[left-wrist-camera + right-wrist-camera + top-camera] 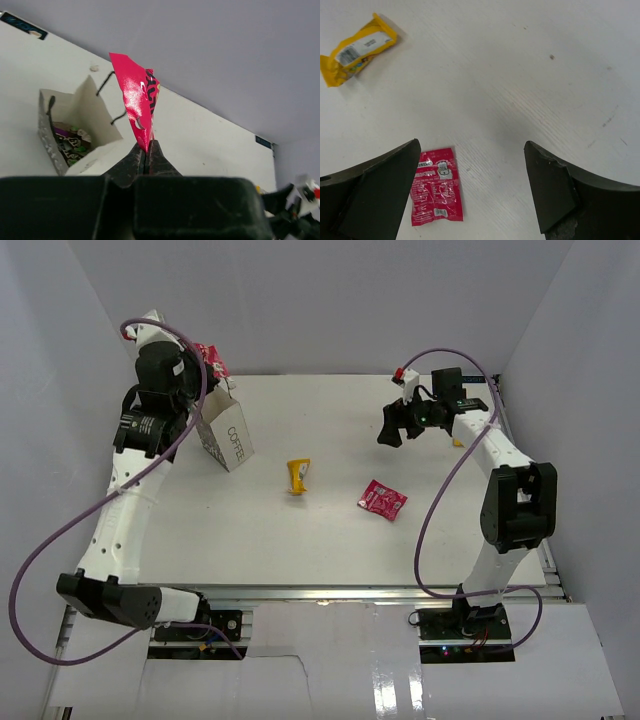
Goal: Place the snacks into the paper bag
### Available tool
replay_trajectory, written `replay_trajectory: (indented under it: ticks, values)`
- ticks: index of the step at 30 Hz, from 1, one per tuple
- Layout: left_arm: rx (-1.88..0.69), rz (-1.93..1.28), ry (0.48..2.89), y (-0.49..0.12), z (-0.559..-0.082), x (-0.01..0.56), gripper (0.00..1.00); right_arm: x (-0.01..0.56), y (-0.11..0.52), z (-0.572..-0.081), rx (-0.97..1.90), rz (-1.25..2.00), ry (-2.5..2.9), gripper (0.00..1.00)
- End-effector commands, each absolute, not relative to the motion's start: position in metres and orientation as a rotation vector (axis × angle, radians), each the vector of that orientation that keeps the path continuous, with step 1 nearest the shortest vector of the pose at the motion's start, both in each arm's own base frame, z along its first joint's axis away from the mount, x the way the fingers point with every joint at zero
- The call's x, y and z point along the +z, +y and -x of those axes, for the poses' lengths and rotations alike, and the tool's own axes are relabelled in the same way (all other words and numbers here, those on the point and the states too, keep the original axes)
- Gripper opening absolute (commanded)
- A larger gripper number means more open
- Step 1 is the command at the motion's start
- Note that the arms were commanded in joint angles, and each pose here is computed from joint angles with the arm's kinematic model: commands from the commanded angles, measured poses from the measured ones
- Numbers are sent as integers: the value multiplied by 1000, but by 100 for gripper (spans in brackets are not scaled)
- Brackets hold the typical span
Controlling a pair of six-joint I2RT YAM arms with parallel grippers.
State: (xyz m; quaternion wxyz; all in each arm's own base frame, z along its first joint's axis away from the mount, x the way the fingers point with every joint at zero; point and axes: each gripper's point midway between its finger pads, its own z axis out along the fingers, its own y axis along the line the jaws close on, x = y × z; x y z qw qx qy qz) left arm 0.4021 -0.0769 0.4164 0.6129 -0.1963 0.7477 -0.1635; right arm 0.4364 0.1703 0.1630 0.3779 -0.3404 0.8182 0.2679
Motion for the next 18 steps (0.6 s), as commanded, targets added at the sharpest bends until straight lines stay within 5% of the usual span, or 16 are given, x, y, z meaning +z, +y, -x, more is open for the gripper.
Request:
replay_trajectory:
  ticks: [1,18]
  values:
    - [-223,548,1809,-47,-413,390,0,183,143,-458,455,695,2092,90]
    - [-111,480,1933,-28,-463,339,0,164,126,-456,357,612,2162,90]
